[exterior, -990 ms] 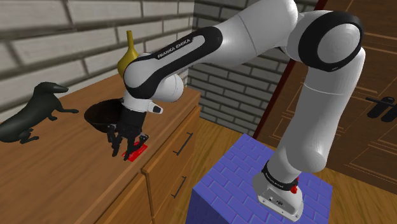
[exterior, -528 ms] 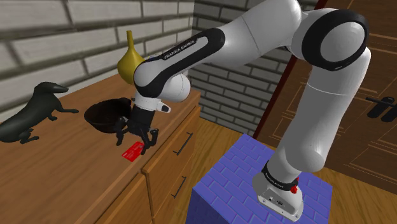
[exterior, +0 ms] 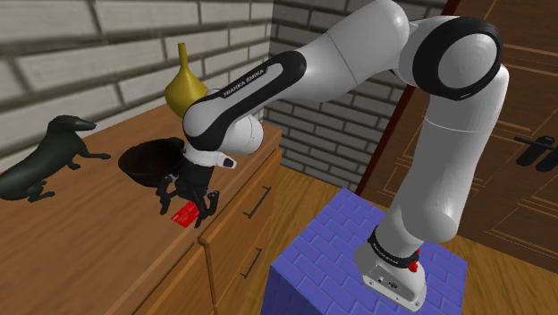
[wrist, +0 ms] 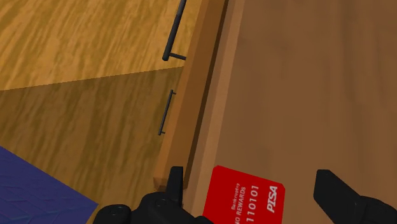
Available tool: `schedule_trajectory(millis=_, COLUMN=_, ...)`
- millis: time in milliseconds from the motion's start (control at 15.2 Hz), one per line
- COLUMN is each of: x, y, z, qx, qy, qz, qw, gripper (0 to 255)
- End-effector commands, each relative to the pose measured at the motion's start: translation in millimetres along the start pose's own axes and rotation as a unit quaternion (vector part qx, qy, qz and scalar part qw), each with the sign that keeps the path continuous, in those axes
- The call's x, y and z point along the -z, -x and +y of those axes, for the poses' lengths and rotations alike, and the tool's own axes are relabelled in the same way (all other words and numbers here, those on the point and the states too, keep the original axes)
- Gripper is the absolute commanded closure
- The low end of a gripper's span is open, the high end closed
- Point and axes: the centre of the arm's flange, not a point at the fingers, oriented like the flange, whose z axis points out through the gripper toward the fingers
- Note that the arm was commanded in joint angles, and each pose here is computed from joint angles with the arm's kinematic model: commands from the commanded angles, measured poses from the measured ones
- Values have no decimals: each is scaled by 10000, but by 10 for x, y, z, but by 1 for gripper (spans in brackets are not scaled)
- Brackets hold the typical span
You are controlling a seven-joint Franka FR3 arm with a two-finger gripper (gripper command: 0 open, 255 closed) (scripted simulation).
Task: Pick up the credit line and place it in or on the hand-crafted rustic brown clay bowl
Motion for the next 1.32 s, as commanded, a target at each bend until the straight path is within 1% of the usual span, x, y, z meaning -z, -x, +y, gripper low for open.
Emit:
schedule_trajectory(millis=0, x=-4, y=0, z=1, qx=0, qy=-1, qz=0, qw=10000, gripper=0)
schedule_trajectory(millis=198, x=-4, y=0, z=1, qx=0, qy=-1, qz=0, qw=10000, gripper=0)
schedule_trajectory(millis=264, x=-4, y=0, z=1, qx=0, qy=-1, qz=0, qw=10000, gripper=255)
schedule_trajectory(millis=792, x=-16, y=5, z=6, qx=0, qy=-1, qz=0, qw=10000, gripper=255)
schedule_trajectory(millis=858, x=-13, y=8, z=15, qx=2, qy=18, qz=-2, qw=10000, gripper=0)
schedule_trajectory(millis=924, x=-13, y=8, z=15, qx=2, qy=17, qz=-2, qw=10000, gripper=0)
schedule_trajectory(millis=1254, x=475, y=-457, z=144, qx=-101, qy=-87, qz=-105, qw=9999, gripper=0)
